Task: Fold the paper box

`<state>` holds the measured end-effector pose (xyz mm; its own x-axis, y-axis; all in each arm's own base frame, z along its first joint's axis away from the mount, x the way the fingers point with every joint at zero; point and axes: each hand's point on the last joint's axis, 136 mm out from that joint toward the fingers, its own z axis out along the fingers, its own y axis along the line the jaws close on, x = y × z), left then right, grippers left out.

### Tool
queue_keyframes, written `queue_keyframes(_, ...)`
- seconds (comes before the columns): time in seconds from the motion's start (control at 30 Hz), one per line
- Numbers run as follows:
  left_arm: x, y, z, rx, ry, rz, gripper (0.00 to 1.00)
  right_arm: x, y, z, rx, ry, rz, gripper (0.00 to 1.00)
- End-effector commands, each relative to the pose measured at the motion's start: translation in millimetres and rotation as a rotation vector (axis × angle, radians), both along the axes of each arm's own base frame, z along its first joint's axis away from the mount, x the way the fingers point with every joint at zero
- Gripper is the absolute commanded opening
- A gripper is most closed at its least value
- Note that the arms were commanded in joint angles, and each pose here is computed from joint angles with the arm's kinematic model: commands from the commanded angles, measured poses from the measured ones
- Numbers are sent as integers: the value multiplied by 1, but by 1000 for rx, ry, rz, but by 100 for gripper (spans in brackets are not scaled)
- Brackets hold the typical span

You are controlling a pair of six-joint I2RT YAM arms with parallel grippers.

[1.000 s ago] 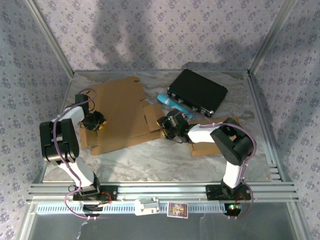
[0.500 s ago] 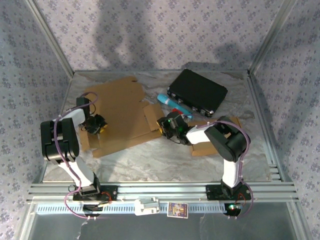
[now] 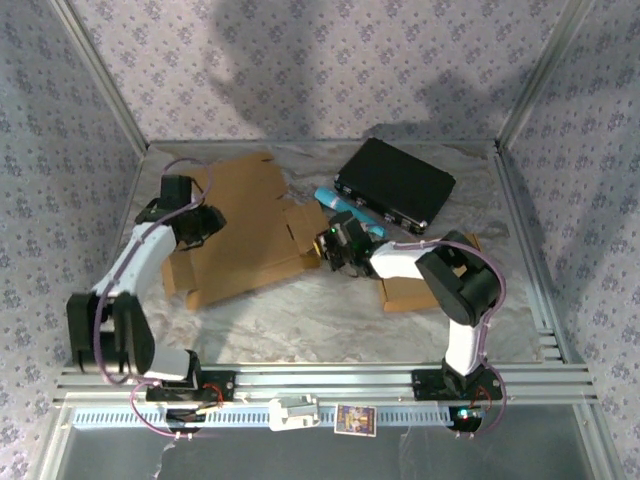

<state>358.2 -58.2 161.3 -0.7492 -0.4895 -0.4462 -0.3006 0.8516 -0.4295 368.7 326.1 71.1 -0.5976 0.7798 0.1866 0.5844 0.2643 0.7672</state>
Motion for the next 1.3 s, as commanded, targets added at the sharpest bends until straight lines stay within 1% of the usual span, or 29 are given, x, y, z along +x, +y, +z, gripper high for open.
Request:
queue_keyframes(0.0, -27, -14, 32, 213, -115, -179, 42, -1, -3, 34, 6, 108, 10, 0)
queue_keyframes(0.1, -62, -28, 47, 339, -226, -306, 45, 7, -1, 61, 19, 128, 22, 0)
queue_keyframes(0.23, -103, -32, 54, 376, -327, -428, 50, 18, -5, 88, 31, 126, 24, 0)
queue_keyframes(0.3, -119, -38, 61, 403, -410, -531, 56, 25, -10, 102, 29, 126, 30, 0)
queue_keyframes(0.33, -123, -39, 63, 414, -436, -562, 60, 29, -11, 106, 32, 121, 34, 0)
queue_keyframes(0.37, -128, -42, 66, 419, -460, -603, 62, 32, -13, 112, 34, 128, 41, 0)
queue_keyframes(0.43, -137, -54, 69, 424, -482, -723, 62, 38, -17, 121, 32, 128, 55, 0)
queue_keyframes(0.47, -141, -56, 65, 440, -460, -775, 63, 40, -21, 125, 23, 130, 57, 0)
queue_keyframes(0.53, -145, -60, 62, 484, -438, -862, 64, 45, -27, 133, 25, 128, 53, 0)
queue_keyframes(0.67, -139, -56, 52, 665, -386, -957, 69, 55, -35, 143, 51, 119, 32, 0)
queue_keyframes(0.73, -129, -46, 49, 776, -353, -951, 69, 58, -38, 146, 64, 121, 37, 0)
queue_keyframes(0.8, -113, -33, 53, 884, -339, -870, 69, 59, -40, 147, 72, 128, 39, 0)
queue_keyframes(0.87, -104, -29, 56, 929, -352, -836, 69, 60, -43, 149, 77, 126, 36, 0)
queue_keyframes(0.9, -104, -33, 52, 923, -360, -864, 68, 60, -45, 150, 77, 129, 33, 0)
queue_keyframes(0.97, -106, -41, 44, 898, -354, -918, 66, 61, -47, 152, 82, 127, 28, 0)
queue_keyframes(1.0, -101, -43, 46, 898, -366, -904, 64, 61, -48, 153, 84, 132, 27, 0)
queue_keyframes(1.03, -99, -41, 43, 909, -350, -897, 62, 61, -48, 153, 87, 134, 27, 0)
queue_keyframes(1.1, -94, -37, 42, 939, -335, -876, 53, 61, -49, 153, 88, 139, 26, 0)
queue_keyframes(1.27, -85, -40, 49, 967, -386, -862, 29, 59, -49, 154, 90, 148, 32, 0)
